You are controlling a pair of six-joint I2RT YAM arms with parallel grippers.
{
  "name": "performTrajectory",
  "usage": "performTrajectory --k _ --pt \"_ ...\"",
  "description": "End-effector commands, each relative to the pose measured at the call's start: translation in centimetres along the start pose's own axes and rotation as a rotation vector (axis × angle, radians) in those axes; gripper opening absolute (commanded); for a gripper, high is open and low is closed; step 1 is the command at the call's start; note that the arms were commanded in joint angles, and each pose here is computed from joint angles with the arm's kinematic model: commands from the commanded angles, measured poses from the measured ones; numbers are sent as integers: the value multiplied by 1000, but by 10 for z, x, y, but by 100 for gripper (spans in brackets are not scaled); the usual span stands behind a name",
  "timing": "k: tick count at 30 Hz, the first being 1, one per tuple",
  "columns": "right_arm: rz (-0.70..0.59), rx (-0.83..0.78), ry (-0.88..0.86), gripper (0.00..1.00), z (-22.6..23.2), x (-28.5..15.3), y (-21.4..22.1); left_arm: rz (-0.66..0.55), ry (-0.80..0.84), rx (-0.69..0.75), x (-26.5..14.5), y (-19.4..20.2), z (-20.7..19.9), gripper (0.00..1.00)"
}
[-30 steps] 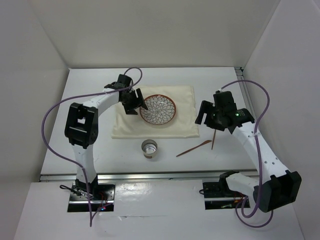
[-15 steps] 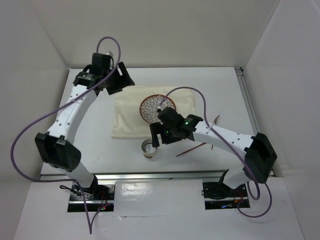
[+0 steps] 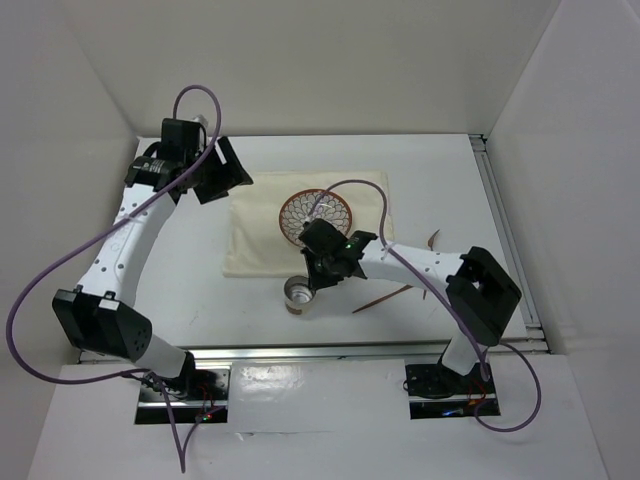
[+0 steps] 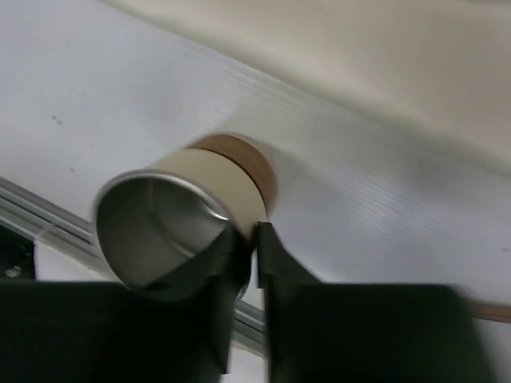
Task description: Set the dinner table for one person
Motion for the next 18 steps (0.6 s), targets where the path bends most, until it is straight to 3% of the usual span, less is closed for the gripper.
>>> performTrajectory --k 1,4,6,9,12,13,14,18 --pt "-94 -4 -33 10 22 -13 -27 -27 81 30 -15 -10 -16 82" --pt "-184 0 6 0 18 -39 -66 -33 96 42 -30 -13 -22 80" --pt "-286 27 -7 0 11 -64 -115 -95 110 35 -48 -18 -25 80" --pt "-382 141 106 0 -34 -88 -180 -201 178 68 -67 -30 -36 82" --pt "-364 260 248 0 -96 -65 -229 -215 217 121 -75 -30 -45 81" --pt "-406 282 244 0 -101 -81 -245 -201 220 135 -75 -25 -47 81" --pt "-369 304 298 0 -120 -57 -250 -192 227 136 -72 -26 -49 79" --pt "-368 407 351 0 -168 -36 -288 -137 259 191 -65 -11 -57 79"
Point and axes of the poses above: each gripper's point midway between its finger pads, its own x axis out along the fingers, its own z axis along the line the jaws close on, y = z × x, the point moved 1 cm from there along -x, back along the fingers, and after that the axes turned 5 degrees about x, right-handed, at the moved point
